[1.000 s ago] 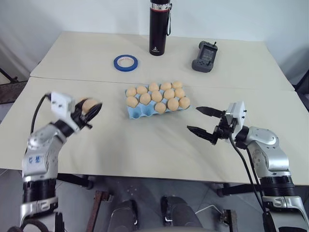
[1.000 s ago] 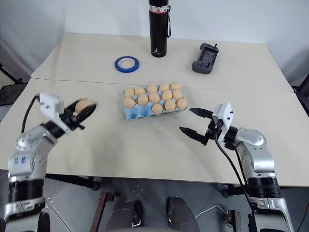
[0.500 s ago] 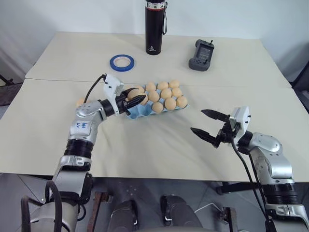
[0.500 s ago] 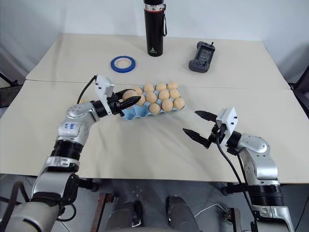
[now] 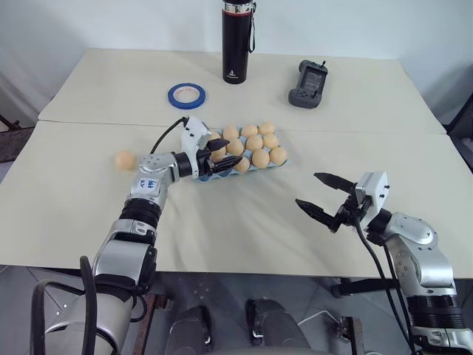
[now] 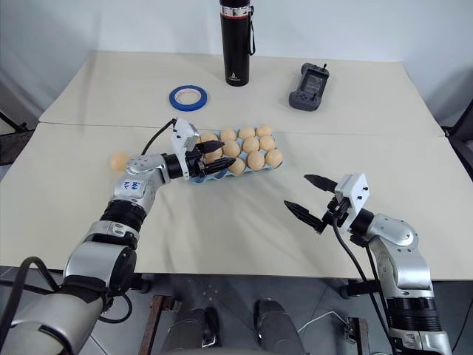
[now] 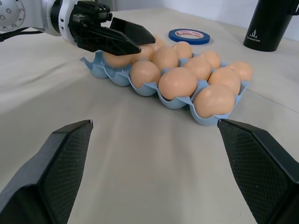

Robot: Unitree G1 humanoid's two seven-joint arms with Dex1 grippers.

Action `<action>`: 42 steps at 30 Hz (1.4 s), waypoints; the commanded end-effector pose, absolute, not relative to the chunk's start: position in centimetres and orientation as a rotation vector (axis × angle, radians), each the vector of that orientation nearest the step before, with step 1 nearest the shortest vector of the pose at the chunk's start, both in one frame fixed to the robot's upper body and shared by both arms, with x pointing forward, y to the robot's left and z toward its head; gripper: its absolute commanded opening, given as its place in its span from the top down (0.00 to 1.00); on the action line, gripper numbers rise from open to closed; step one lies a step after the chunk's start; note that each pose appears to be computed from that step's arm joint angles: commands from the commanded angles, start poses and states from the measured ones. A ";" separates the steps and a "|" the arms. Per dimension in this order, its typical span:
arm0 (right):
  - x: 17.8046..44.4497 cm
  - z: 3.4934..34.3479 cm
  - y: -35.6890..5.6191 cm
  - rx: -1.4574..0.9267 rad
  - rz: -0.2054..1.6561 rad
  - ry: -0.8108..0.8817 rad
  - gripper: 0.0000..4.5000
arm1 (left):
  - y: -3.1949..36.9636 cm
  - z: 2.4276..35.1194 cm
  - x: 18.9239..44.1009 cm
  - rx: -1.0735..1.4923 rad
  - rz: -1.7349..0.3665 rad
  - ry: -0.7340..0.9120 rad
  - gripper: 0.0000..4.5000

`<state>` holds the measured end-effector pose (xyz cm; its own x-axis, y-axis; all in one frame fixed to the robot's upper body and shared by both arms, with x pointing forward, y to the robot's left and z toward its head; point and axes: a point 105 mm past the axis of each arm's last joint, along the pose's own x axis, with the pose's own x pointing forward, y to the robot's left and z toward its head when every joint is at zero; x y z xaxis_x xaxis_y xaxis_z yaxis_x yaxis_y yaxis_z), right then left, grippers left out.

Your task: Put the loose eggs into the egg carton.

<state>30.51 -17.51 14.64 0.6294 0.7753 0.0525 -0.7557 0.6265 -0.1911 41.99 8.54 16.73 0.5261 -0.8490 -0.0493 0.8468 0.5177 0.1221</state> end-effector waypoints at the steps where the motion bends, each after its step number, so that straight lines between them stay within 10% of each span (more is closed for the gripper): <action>1: 30.5 16.3 -17.9 -0.188 0.870 -0.191 0.00 | 9.2 18.8 42.2 0.166 -0.997 -0.078 0.01; 12: 30.8 16.9 -17.1 -0.179 0.922 -0.214 0.00 | 14.1 23.1 39.5 0.164 -0.877 -0.246 0.01; 32: 30.2 16.3 -15.7 -0.120 1.138 -0.138 0.00 | 33.0 16.9 24.9 0.029 -0.123 -0.064 0.01; 42: 31.0 16.4 -14.8 -0.124 1.170 -0.142 0.00 | 33.9 17.0 26.3 0.040 -0.052 -0.093 0.01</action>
